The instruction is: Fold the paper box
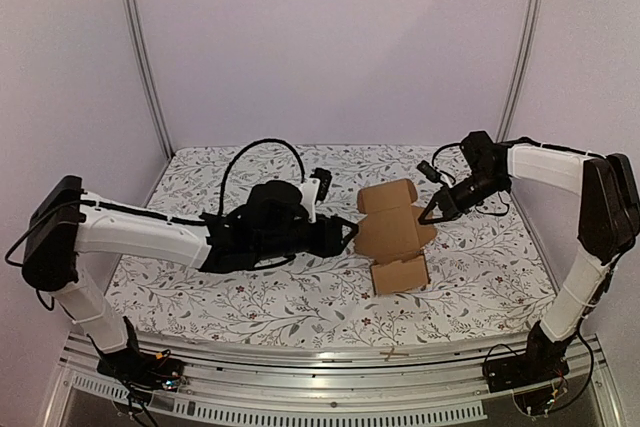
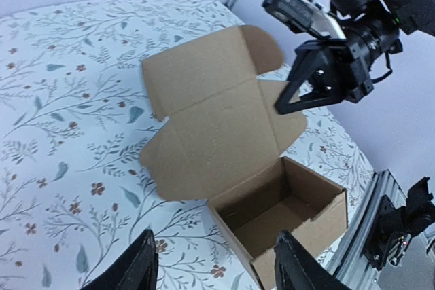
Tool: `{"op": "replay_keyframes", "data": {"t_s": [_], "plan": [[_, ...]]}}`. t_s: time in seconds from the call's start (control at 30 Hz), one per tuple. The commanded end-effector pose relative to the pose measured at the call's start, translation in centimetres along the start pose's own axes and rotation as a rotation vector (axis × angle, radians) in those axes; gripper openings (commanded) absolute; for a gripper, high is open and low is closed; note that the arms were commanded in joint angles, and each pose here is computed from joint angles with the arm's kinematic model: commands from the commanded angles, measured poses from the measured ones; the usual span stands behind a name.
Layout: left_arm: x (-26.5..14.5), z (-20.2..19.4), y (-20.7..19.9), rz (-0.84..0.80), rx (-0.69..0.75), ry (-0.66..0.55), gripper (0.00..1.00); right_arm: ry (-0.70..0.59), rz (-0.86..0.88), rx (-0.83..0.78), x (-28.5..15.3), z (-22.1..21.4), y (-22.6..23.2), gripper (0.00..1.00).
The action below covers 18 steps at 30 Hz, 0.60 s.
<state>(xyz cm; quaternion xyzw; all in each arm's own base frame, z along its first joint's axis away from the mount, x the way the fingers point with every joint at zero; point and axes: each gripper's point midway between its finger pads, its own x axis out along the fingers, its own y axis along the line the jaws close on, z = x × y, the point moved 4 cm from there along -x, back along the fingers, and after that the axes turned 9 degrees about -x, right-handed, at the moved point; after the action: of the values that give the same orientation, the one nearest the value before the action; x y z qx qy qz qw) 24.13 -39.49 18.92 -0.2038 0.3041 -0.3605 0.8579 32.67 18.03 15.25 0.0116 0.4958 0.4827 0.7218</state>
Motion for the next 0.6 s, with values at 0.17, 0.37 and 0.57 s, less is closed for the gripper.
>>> {"op": "replay_keyframes", "data": {"t_s": [0.17,0.37,0.57], "plan": [[-5.0,-3.5,12.7,0.449,0.153,-0.026,0.77,-0.065,0.355,-0.093,-1.9,0.1,4.6,0.00],[-1.1,-3.3,14.9,0.238,0.049,-0.012,0.73,-0.039,0.492,-0.114,-1.7,-0.8,5.5,0.00],[3.3,-3.1,11.5,-0.024,0.084,0.001,0.74,-0.031,0.495,-0.116,-1.4,-0.9,5.2,0.00]]}}
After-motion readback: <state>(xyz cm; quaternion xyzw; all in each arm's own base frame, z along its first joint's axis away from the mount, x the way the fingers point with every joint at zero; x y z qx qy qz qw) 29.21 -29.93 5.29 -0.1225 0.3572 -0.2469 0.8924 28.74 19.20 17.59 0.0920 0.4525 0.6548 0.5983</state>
